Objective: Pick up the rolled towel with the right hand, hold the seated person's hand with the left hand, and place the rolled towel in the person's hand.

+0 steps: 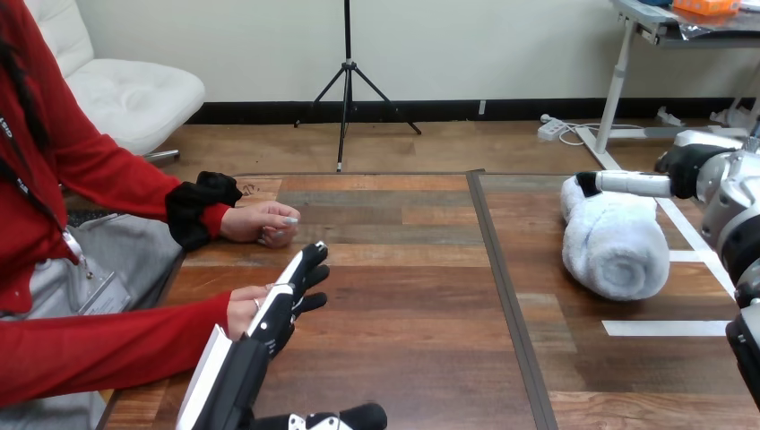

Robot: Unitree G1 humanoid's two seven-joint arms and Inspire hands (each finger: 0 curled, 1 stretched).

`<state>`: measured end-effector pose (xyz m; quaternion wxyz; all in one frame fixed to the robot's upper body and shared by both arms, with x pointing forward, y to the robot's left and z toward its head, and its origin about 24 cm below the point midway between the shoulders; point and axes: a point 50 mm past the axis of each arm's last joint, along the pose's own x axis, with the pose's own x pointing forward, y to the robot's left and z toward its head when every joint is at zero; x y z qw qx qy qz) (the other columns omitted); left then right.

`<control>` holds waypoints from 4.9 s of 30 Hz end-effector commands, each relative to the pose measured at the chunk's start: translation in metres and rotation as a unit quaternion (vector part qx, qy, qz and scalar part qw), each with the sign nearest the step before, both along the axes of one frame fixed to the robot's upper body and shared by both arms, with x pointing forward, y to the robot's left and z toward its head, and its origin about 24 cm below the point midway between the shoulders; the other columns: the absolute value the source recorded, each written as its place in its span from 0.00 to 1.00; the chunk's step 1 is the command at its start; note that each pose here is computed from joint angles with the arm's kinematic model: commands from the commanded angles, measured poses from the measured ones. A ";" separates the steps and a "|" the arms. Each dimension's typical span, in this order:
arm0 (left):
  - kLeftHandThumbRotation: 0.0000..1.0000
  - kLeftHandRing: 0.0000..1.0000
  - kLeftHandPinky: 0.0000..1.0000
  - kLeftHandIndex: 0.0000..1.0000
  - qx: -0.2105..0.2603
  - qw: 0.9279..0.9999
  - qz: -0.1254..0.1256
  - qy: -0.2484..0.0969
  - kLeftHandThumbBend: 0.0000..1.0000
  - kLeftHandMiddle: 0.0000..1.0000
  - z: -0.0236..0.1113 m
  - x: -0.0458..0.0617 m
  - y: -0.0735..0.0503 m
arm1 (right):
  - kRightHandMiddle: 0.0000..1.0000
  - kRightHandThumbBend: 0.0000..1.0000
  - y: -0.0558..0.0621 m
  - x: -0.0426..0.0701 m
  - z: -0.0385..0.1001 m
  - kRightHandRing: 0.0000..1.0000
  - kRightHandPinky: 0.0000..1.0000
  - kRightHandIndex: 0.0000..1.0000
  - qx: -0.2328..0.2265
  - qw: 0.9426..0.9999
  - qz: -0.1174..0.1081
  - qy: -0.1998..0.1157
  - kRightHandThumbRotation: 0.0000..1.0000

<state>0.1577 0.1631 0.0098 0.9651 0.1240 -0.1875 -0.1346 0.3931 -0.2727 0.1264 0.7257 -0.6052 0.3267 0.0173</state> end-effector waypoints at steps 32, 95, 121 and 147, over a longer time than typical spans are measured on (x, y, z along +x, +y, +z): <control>0.48 0.93 0.86 0.94 -0.004 0.999 -0.010 -0.046 1.00 0.95 0.018 0.002 -0.002 | 1.00 0.83 0.019 0.014 0.026 1.00 1.00 1.00 0.166 0.979 -0.047 -0.112 1.00; 0.52 0.89 0.80 0.93 0.016 0.995 -0.013 -0.092 1.00 0.93 0.037 -0.023 -0.003 | 1.00 1.00 0.016 -0.002 -0.023 1.00 1.00 1.00 0.037 0.996 -0.057 -0.060 1.00; 0.54 0.88 0.80 0.93 -0.002 0.994 -0.026 -0.104 1.00 0.93 0.044 -0.030 -0.007 | 1.00 0.99 0.028 -0.014 -0.060 1.00 0.00 1.00 0.047 0.999 -0.025 0.009 1.00; 0.53 0.89 0.82 0.93 -0.004 0.994 -0.026 -0.103 1.00 0.94 0.045 -0.035 -0.007 | 1.00 0.97 0.038 -0.021 -0.078 1.00 0.00 1.00 0.060 0.997 -0.012 0.047 1.00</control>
